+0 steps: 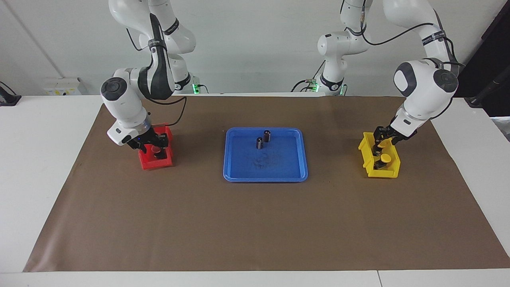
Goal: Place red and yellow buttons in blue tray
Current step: 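Grasp a red button with the right gripper while the left gripper grasps yellow, then carry the red button into the blue tray with the right gripper and release, then lower the yellow button into the tray while the right gripper grasps red, then withdraw the left gripper to the yellow holder while the right gripper lifts red, then place the second red button in the tray with the right gripper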
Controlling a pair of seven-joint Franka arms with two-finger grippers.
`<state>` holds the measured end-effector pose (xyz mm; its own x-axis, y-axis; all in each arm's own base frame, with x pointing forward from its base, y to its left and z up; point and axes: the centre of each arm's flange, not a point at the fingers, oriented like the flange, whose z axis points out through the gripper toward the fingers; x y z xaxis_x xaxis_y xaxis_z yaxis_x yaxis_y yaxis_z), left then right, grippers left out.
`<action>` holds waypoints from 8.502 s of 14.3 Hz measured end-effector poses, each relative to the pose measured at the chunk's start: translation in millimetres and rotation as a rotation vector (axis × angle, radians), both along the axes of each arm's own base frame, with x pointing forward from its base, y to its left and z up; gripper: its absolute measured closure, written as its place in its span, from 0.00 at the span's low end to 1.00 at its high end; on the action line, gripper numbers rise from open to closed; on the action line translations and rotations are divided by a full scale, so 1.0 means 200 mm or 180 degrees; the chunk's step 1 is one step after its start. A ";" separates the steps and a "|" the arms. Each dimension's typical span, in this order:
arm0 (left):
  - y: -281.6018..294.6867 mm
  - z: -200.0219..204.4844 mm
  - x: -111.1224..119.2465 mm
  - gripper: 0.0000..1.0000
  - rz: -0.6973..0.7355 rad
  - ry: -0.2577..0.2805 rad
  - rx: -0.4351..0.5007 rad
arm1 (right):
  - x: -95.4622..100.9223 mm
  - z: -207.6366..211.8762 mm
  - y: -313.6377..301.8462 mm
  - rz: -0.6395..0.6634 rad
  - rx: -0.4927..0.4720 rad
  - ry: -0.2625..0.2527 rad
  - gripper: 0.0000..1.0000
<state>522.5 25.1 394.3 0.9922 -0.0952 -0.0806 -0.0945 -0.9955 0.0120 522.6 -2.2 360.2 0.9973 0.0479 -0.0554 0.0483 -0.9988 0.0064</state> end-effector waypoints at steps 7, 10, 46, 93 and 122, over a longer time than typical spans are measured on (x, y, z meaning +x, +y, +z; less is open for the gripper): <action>0.09 -0.05 -0.03 0.31 0.0002 -0.0017 -0.0008 | -0.05 -0.04 0.00 0.0082 0.0006 -0.0020 0.34; 0.08 -0.08 -0.03 0.31 -0.0016 -0.0042 -0.0006 | -0.06 -0.05 -0.01 0.0130 0.0009 -0.0021 0.37; -0.43 0.57 -0.02 0.59 0.0061 0.0295 0.0093 | 0.23 0.01 2.04 0.0083 -0.0098 -0.0121 0.59; -2.05 -0.18 -0.12 0.04 0.1047 -0.0022 -0.0314 | -0.23 0.00 -0.06 0.0430 0.0202 0.0133 0.36; -0.14 1.10 -0.03 0.00 -0.0040 0.0076 0.0025 | 0.04 0.59 0.24 0.0370 0.0132 0.0215 0.59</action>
<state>515.6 -3.6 614.7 0.9887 -0.1069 -0.1050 -0.1068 -0.9943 0.0067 530.2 46.1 479.1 0.9789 0.1667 -0.1179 0.1628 -0.9858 -0.0421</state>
